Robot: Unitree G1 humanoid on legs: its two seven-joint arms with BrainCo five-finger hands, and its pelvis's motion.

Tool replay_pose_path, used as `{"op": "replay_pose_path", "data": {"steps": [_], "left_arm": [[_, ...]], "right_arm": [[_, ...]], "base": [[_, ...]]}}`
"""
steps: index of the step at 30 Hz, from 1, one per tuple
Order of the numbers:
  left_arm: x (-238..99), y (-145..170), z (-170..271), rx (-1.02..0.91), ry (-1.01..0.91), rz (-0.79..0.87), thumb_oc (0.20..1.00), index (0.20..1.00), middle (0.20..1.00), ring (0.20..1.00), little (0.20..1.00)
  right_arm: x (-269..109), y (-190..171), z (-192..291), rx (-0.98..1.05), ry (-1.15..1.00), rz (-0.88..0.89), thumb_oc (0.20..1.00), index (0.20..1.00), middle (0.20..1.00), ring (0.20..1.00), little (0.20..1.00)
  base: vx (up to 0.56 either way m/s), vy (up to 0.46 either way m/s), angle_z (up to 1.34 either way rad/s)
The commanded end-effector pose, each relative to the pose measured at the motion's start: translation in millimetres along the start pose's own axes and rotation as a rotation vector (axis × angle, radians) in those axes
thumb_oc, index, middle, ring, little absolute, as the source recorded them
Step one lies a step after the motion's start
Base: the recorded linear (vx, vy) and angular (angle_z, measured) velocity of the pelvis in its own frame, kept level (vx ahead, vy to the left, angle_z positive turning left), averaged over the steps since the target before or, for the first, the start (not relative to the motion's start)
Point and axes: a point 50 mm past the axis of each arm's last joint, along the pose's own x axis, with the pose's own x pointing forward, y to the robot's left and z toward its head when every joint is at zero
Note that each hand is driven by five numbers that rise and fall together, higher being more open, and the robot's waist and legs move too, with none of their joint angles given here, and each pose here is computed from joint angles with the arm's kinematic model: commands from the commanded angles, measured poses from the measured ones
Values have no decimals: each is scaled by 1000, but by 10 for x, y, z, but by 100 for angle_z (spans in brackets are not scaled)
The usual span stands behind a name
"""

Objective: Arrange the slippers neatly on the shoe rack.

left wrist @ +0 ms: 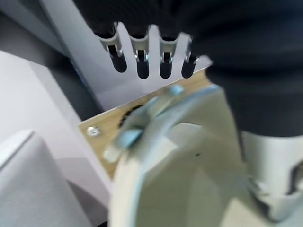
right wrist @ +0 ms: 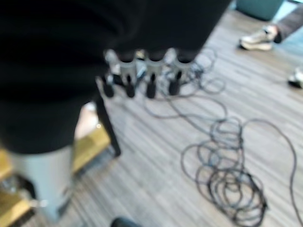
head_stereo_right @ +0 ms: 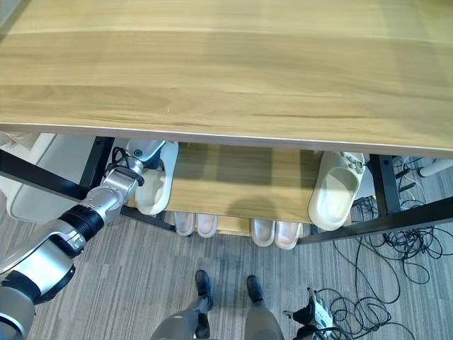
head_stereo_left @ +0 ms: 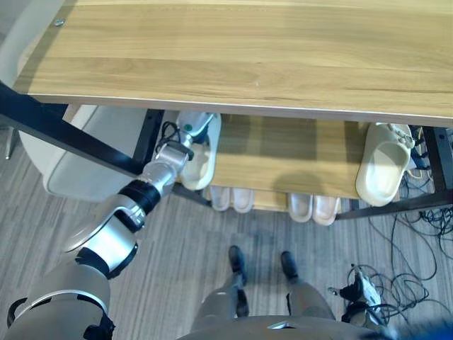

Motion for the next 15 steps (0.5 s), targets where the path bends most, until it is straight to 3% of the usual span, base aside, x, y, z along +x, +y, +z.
{"op": "replay_pose_path", "data": {"steps": [1, 10, 12, 13, 15], "left_arm": [[77, 67, -665, 193, 220, -9, 1000, 1000, 1000, 1000, 1000], [124, 65, -673, 228, 263, -36, 1000, 1000, 1000, 1000, 1000], [139, 60, -652, 240, 259, -48, 501, 501, 501, 501, 501], [144, 42, -634, 260, 252, -71, 200, 200, 200, 200, 200], [162, 44, -600, 268, 239, -79, 200, 200, 200, 200, 200]], "right_arm": [[23, -43, 56, -6, -48, -27, 1000, 1000, 1000, 1000, 1000], [53, -73, 109, -7, -72, -35, 1000, 1000, 1000, 1000, 1000], [64, -82, 126, -9, -80, -35, 1000, 1000, 1000, 1000, 1000], [65, -81, 135, -17, -88, -32, 1000, 1000, 1000, 1000, 1000], [67, -81, 143, -22, -95, -33, 1000, 1000, 1000, 1000, 1000]], "base": [[0, 0, 0], [0, 0, 0], [0, 0, 0], [0, 0, 0], [0, 0, 0]]}}
